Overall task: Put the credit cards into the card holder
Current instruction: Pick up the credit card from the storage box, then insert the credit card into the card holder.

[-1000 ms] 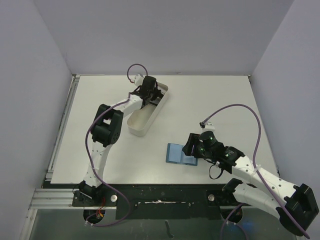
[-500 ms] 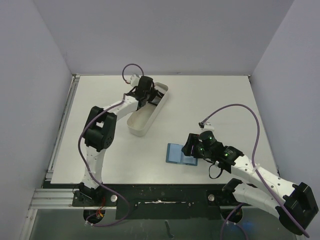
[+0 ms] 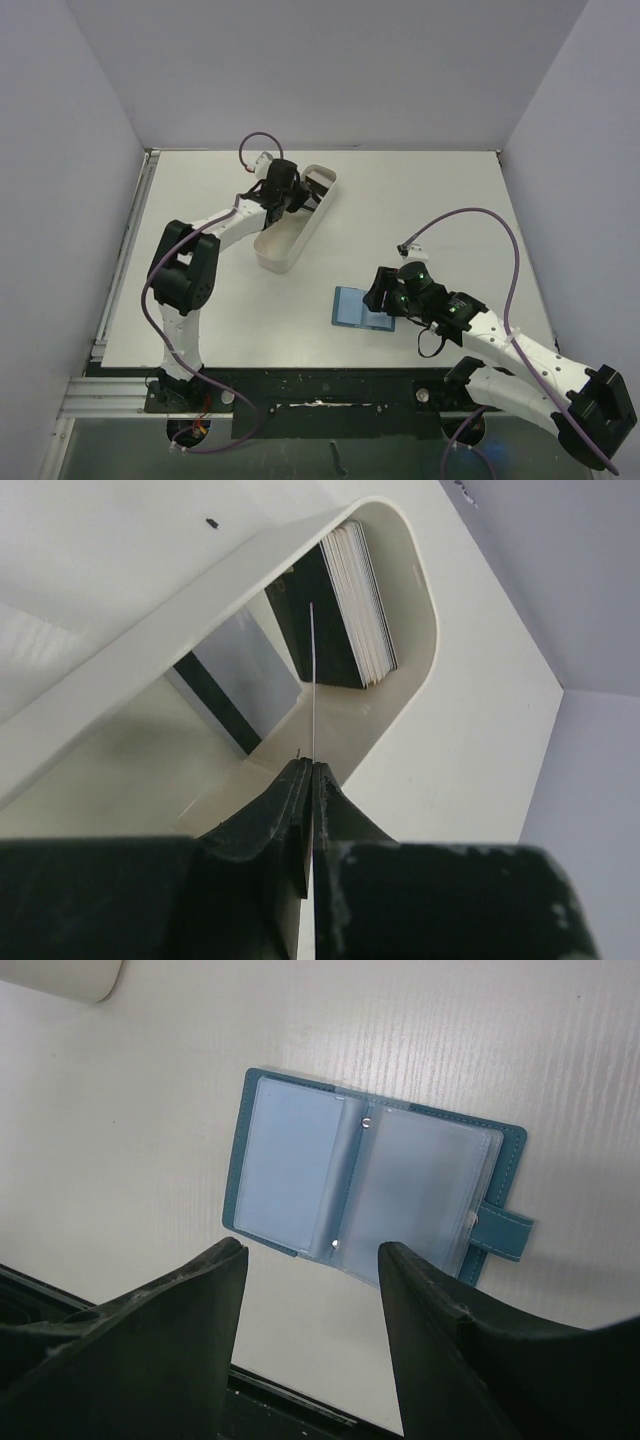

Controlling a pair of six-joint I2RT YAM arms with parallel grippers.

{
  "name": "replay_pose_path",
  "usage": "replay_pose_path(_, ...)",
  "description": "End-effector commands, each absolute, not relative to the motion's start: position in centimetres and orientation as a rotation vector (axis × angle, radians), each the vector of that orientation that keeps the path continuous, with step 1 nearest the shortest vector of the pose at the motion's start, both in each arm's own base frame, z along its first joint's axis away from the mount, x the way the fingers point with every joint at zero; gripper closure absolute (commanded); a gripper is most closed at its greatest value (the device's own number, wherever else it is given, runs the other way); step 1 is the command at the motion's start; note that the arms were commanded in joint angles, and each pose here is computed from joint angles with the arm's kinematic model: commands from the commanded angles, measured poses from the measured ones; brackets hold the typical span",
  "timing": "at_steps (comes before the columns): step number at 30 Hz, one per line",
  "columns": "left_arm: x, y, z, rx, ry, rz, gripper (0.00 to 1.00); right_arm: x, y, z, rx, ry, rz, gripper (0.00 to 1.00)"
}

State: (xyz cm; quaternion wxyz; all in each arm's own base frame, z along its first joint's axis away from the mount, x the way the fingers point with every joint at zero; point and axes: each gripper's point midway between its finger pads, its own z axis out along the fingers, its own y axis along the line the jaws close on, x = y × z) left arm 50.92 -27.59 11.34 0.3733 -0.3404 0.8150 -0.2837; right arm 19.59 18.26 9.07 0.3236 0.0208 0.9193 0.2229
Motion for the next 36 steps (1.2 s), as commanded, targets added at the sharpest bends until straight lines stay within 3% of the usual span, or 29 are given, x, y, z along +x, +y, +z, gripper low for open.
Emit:
replay_pose_path(1,49.2,-28.7,18.2,-0.668,2.031,-0.875,1.00,20.9,19.5,12.6,0.048,2.297,0.664,0.44)
replay_pose_path(15,39.8,-28.7,20.5,-0.207,2.179,-0.973,1.00,21.5,17.7,12.0,0.164,2.317,0.542,0.46)
replay_pose_path(26,31.2,-30.6,17.7,0.032,2.325,-1.096,1.00,21.4,15.3,8.5,0.269,2.417,0.372,0.50)
replay_pose_path(36,24.9,-35.9,14.5,0.186,2.422,-1.274,1.00,22.5,13.7,5.7,0.323,2.464,0.351,0.61)
